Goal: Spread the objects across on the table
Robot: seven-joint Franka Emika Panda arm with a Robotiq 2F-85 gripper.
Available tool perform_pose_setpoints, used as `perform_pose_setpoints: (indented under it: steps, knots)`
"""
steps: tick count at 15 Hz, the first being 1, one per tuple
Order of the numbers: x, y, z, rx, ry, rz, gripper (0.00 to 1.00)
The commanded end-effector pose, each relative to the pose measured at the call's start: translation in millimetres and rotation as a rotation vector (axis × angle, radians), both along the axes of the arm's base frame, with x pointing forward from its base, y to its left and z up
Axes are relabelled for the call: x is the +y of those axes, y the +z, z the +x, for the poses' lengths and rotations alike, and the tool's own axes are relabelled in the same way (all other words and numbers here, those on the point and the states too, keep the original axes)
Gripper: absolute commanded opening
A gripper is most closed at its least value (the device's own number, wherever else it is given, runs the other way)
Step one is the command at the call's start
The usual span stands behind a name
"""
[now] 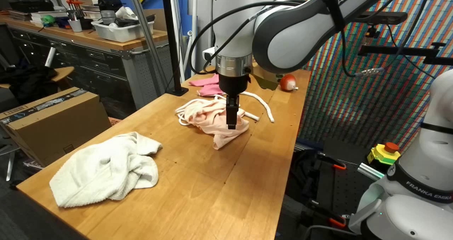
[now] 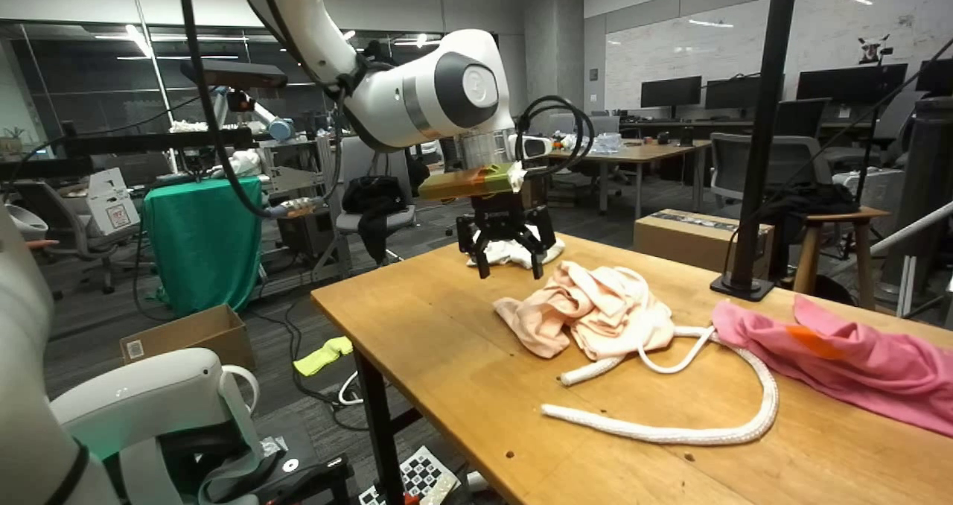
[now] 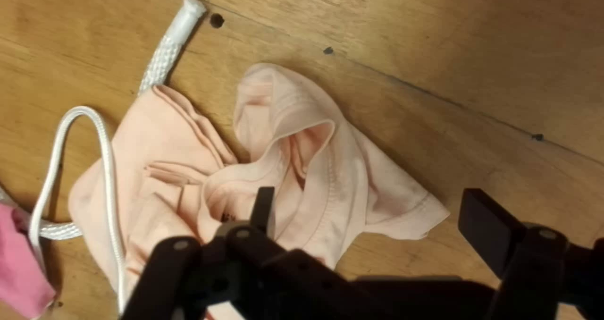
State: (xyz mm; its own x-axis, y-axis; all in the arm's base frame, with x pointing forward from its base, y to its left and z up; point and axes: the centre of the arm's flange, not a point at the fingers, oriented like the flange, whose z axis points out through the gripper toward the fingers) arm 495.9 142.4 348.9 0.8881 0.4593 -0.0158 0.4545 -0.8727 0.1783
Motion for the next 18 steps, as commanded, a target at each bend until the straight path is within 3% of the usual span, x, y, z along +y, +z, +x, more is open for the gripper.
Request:
perform_pose_setpoints:
  steps: [1, 4, 8, 18]
  knots:
    - [6, -13, -7, 0.029, 0.061, 0.048, 1.00]
    - [14, -29, -8, 0.022, 0.081, 0.065, 1.00]
    - [21, -45, 1, -0.046, 0.094, 0.060, 1.00]
    - [2, -68, 20, -0.092, 0.078, 0.006, 1.00]
